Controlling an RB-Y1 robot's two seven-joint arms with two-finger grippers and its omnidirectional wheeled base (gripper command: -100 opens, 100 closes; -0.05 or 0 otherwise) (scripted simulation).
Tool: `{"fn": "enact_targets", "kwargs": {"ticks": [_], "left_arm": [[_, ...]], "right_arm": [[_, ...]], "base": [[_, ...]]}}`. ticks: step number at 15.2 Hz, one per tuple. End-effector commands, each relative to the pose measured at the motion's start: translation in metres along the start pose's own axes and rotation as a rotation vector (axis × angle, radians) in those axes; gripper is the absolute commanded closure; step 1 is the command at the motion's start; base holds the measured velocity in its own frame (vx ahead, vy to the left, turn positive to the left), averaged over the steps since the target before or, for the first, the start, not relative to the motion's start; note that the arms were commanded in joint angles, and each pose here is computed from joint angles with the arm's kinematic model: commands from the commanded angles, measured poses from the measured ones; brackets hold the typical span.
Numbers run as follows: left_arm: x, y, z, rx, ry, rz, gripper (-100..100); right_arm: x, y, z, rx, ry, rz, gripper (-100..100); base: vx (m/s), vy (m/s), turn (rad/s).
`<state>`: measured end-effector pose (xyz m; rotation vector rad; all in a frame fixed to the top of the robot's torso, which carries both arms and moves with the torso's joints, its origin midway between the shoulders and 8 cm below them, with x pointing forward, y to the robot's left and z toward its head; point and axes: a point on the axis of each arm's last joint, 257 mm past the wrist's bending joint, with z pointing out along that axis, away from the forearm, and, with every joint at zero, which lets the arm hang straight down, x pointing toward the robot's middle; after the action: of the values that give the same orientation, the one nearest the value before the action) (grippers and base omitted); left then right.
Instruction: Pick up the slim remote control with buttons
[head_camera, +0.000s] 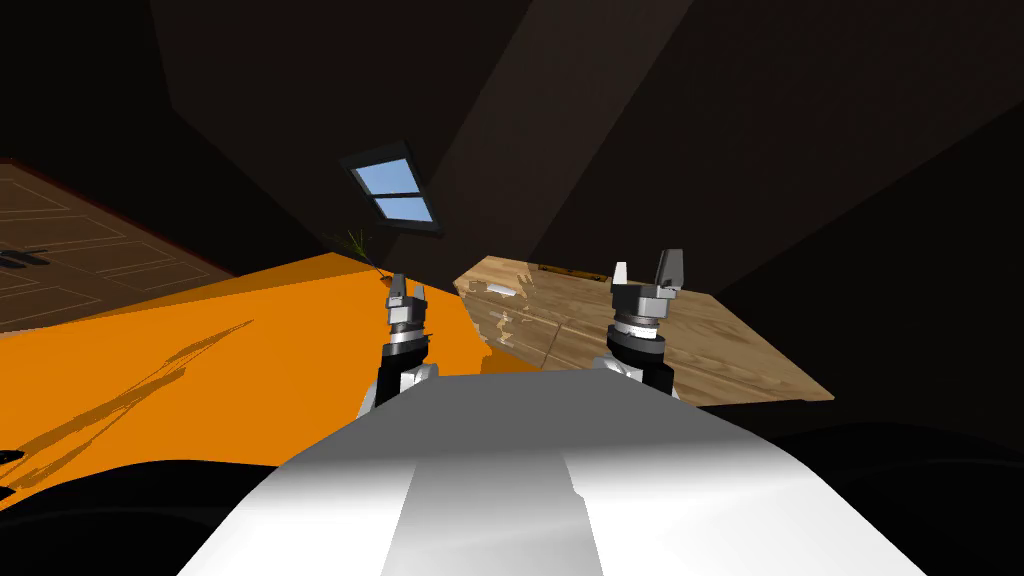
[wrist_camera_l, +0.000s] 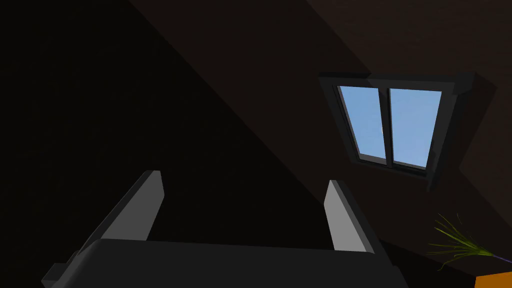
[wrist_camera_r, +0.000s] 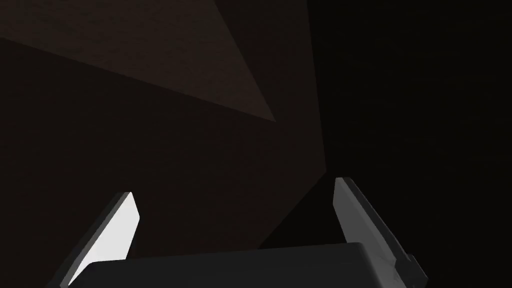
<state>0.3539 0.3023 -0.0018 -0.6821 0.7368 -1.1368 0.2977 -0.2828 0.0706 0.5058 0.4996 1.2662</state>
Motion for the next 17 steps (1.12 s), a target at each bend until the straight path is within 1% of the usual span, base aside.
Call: {"fn": "enact_targets", "kwargs": {"ticks": [1, 2, 3, 4, 5, 6, 7, 8, 9, 10, 11, 12, 13, 15, 16, 17], "left_arm": [[0.008, 0.001, 0.012, 0.016, 0.04, 0.008, -100], [0.008, 0.001, 0.012, 0.016, 0.04, 0.008, -100], [0.013, 0.001, 0.019, 0.023, 0.057, 0.009, -100], [0.016, 0.007, 0.024, 0.014, 0.075, 0.015, -100], [0.018, 0.003, 0.028, 0.03, 0.075, 0.011, -100], [0.021, 0.01, 0.033, 0.017, 0.091, 0.017, -100], [0.023, 0.005, 0.039, 0.036, 0.091, 0.012, -100], [0.026, 0.015, 0.043, 0.015, 0.107, 0.019, -100], [0.028, 0.008, 0.05, 0.037, 0.107, 0.013, -100], [0.028, 0.007, 0.051, 0.04, 0.107, 0.013, -100], [0.032, 0.016, 0.059, 0.026, 0.121, 0.018, -100], [0.033, 0.011, 0.064, 0.042, 0.121, 0.014, -100], [0.036, 0.025, 0.069, 0.007, 0.134, 0.023, -100], [0.039, 0.014, 0.079, 0.04, 0.134, 0.015, -100], [0.041, 0.03, 0.085, 0.002, 0.146, 0.024, -100], [0.043, 0.022, 0.092, 0.025, 0.146, 0.018, -100]], "right_arm": [[0.0, 0.0, 0.0, 0.0, 0.0, 0.0, 0], [0.0, 0.0, 0.0, 0.0, 0.0, 0.0, 0], [0.0, 0.0, 0.0, 0.0, 0.0, 0.0, 0], [0.0, 0.0, 0.0, 0.0, 0.0, 0.0, 0], [0.0, 0.0, 0.0, 0.0, 0.0, 0.0, 0], [0.0, 0.0, 0.0, 0.0, 0.0, 0.0, 0], [0.0, 0.0, 0.0, 0.0, 0.0, 0.0, 0], [0.0, 0.0, 0.0, 0.0, 0.0, 0.0, 0], [0.0, 0.0, 0.0, 0.0, 0.0, 0.0, 0], [0.0, 0.0, 0.0, 0.0, 0.0, 0.0, 0], [0.0, 0.0, 0.0, 0.0, 0.0, 0.0, 0], [0.0, 0.0, 0.0, 0.0, 0.0, 0.0, 0], [0.0, 0.0, 0.0, 0.0, 0.0, 0.0, 0], [0.0, 0.0, 0.0, 0.0, 0.0, 0.0, 0], [0.0, 0.0, 0.0, 0.0, 0.0, 0.0, 0], [0.0, 0.0, 0.0, 0.0, 0.0, 0.0, 0]], "base": [[0.013, 0.008, -0.023], [0.023, 0.015, -0.033], [0.028, 0.022, -0.035], [0.034, 0.023, -0.049], [0.034, 0.022, -0.035], [0.038, 0.022, -0.039], [0.033, 0.02, -0.031], [0.029, 0.02, -0.045], [0.025, 0.018, -0.037], [0.018, 0.014, -0.01], [0.02, 0.015, -0.028], [0.021, 0.019, -0.036], [0.026, 0.027, -0.054], [0.024, 0.023, -0.034], [0.023, 0.023, -0.037], [0.023, 0.025, -0.047]]}}
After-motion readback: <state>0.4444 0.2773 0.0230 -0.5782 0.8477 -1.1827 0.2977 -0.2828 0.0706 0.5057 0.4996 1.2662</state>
